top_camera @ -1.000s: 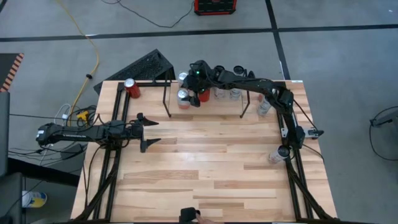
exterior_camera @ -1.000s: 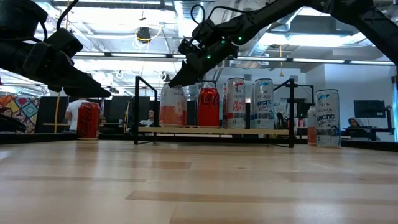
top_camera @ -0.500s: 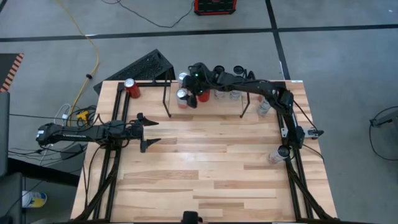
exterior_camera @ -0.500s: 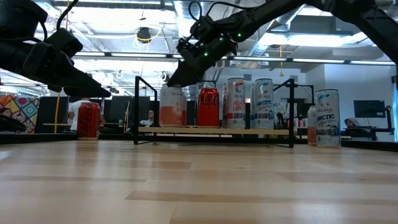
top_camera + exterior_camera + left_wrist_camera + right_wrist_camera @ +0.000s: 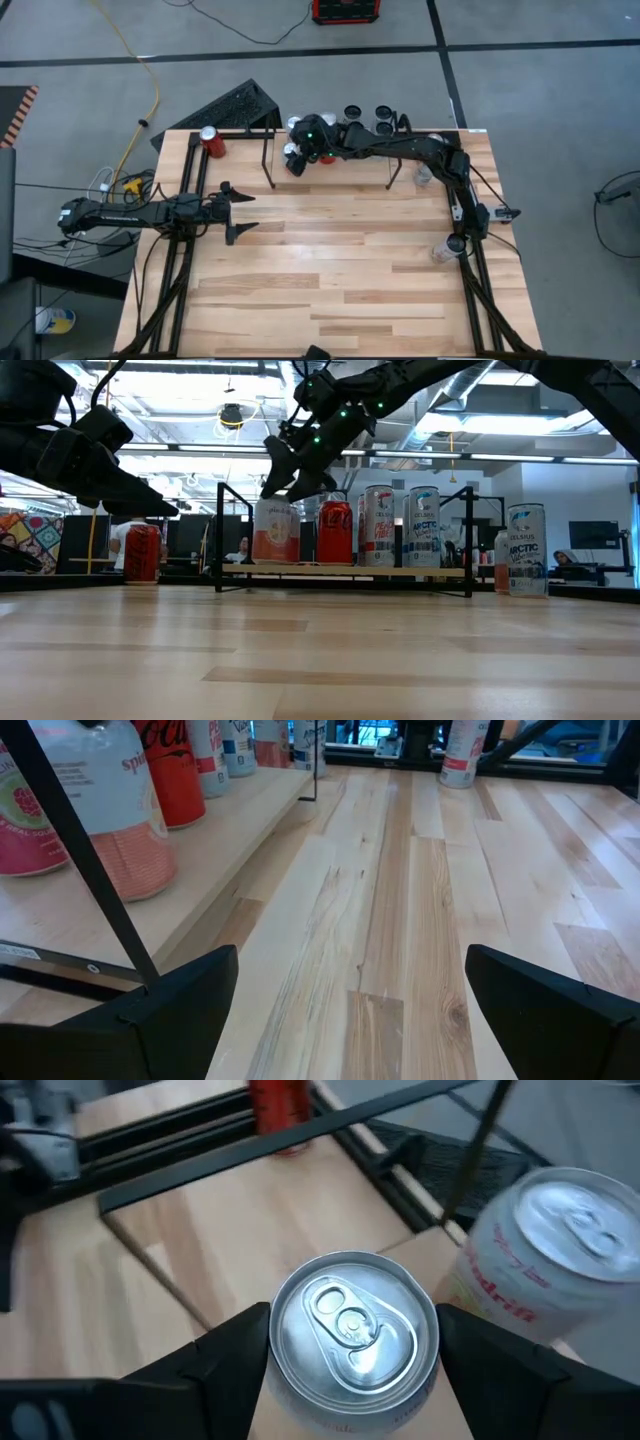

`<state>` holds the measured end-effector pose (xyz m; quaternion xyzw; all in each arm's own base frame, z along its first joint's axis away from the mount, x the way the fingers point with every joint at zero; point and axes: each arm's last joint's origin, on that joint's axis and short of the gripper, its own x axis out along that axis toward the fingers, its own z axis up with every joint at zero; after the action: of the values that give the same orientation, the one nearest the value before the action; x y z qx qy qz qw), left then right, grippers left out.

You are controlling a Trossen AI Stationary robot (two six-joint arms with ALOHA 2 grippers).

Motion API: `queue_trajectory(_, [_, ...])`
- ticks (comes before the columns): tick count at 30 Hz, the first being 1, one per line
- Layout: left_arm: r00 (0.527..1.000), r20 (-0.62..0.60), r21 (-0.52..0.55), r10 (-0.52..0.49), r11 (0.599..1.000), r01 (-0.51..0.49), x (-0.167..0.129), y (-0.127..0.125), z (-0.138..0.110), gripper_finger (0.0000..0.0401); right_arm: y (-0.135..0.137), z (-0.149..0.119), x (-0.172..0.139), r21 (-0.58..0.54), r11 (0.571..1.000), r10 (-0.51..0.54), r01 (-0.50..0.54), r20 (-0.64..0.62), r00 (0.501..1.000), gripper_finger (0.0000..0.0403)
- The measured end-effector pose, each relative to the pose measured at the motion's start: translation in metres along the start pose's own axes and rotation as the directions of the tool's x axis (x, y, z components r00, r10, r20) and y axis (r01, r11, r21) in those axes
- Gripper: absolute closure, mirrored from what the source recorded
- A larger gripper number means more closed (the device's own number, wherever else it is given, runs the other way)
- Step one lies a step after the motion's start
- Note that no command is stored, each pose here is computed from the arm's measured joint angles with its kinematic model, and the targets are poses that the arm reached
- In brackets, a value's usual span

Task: Place canned beverage on shelf
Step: Put the bottom orange white soda can on the shelf aligned with the pink white soda can

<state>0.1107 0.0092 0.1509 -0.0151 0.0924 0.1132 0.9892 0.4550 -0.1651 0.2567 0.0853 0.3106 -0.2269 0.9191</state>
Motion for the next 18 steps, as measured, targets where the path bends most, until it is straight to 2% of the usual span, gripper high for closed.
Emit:
queue_trajectory(3, [1.0,0.0,0.0,0.0,1.0,0.0,0.0,0.0,0.0,0.0024,0.0053,-0.0026,-0.0008,0.025,0.998,-0.063,0.064,-0.012,0.998,0.0105])
queue_trajectory(9, [1.0,0.0,0.0,0.0,1.0,0.0,0.0,0.0,0.0,0.0024,0.005,-0.0035,-0.001,0.092,0.993,-0.077,0.079,-0.021,0.997,0.0105])
queue_trajectory(18, [1.0,0.0,0.0,0.0,1.0,0.0,0.0,0.0,0.0001,0.0024,0.0014,-0.0033,-0.0005,0.121,0.982,-0.144,0.144,-0.01,0.989,0.0105])
